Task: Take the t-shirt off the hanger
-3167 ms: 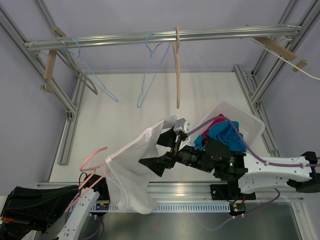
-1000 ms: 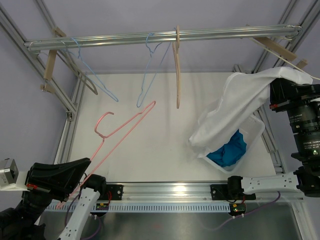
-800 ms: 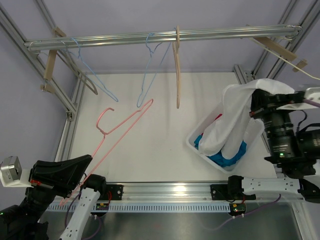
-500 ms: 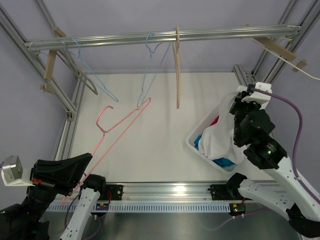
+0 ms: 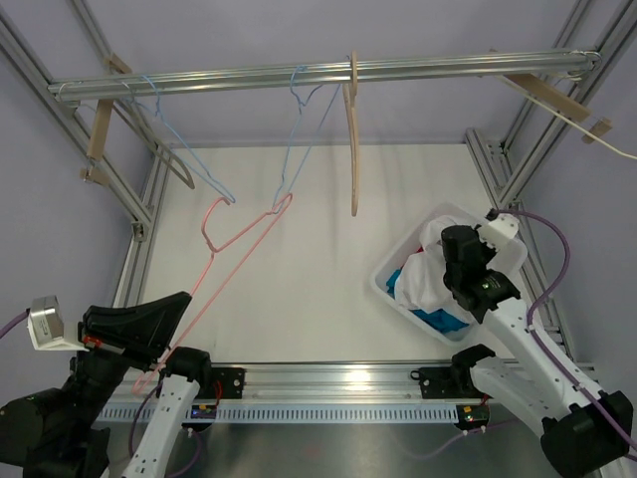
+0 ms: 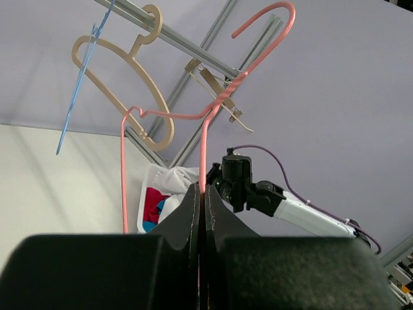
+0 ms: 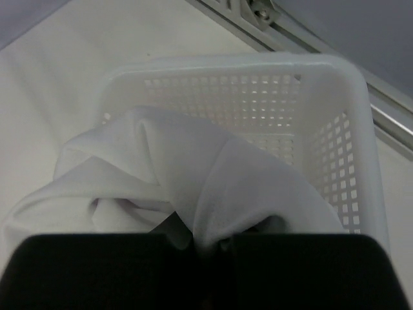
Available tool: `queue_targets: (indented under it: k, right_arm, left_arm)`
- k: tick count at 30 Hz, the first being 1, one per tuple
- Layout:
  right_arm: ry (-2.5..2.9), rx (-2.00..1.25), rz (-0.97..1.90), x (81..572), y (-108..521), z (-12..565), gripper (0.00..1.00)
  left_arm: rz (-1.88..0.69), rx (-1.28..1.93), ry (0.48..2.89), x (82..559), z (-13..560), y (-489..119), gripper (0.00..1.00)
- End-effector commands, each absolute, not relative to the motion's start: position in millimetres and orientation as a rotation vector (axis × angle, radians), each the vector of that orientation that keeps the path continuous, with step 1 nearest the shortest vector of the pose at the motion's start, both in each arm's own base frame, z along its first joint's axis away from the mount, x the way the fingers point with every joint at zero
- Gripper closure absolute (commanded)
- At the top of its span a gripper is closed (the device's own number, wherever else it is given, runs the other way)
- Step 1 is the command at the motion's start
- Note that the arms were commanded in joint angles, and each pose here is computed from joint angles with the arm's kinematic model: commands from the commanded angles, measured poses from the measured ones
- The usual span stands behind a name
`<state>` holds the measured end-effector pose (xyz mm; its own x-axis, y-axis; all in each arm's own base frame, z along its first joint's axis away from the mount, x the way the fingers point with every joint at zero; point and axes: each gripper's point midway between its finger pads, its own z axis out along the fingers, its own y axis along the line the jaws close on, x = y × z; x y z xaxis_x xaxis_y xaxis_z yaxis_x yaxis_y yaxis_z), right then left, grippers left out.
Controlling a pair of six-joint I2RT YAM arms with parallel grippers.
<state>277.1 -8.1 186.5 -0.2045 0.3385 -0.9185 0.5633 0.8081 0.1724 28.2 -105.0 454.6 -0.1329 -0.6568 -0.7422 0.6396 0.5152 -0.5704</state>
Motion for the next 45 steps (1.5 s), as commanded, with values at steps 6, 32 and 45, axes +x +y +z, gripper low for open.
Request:
queue_targets:
  k: [6,32,45]
  right_arm:
    - [1.875,0.987,-0.036,289.0,-17.2,117.1,0.98]
    - [1.528,0.628,0.369,202.5,3.6,326.1,0.01]
    - [1.586,0.435,0.589,194.9,49.3,317.6,0.01]
  left_arm:
    - [-1.019,-0.070,1.283,56.4,449.9,-97.9,1.00]
    - [-0.812,-0.249,1.281,146.8,498.9,-71.4,1.00]
    - [-0.869,-0.264,1.317,237.6,508.1,-90.7,1.00]
